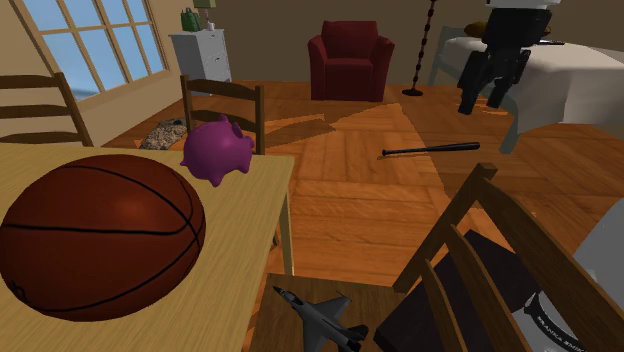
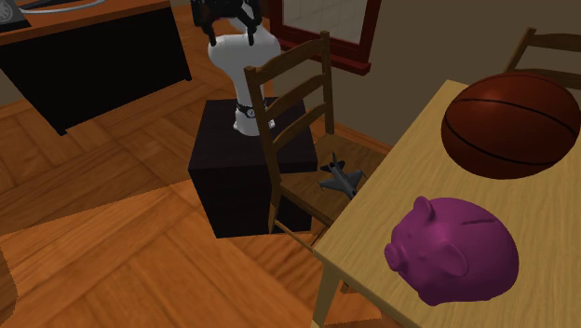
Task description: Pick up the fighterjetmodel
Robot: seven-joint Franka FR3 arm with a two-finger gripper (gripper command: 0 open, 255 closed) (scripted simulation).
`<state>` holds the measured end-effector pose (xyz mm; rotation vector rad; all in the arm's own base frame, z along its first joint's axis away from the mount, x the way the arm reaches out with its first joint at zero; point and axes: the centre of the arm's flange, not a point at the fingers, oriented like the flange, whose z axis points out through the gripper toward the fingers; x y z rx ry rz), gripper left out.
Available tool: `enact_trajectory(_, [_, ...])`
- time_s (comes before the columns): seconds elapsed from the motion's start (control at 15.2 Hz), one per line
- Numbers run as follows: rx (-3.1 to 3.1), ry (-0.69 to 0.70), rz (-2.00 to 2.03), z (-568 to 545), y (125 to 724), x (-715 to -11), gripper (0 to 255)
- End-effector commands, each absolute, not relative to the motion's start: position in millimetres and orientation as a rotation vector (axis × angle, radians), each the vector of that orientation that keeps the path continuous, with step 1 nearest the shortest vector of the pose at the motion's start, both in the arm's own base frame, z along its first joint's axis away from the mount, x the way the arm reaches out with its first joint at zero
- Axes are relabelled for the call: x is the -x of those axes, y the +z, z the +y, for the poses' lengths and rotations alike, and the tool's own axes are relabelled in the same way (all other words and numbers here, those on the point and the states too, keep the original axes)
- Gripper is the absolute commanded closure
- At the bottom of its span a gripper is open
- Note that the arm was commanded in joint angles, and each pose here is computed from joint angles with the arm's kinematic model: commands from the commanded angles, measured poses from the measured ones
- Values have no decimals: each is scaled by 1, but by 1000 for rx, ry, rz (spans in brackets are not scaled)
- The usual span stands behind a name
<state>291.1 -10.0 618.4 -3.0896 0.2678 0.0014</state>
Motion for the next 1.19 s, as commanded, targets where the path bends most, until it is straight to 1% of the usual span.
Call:
enact_trajectory(0.0, [3090,1,268,-10,618,-291,0])
enact_trajectory(1.12, [3092,86,93,119,448,-365,0])
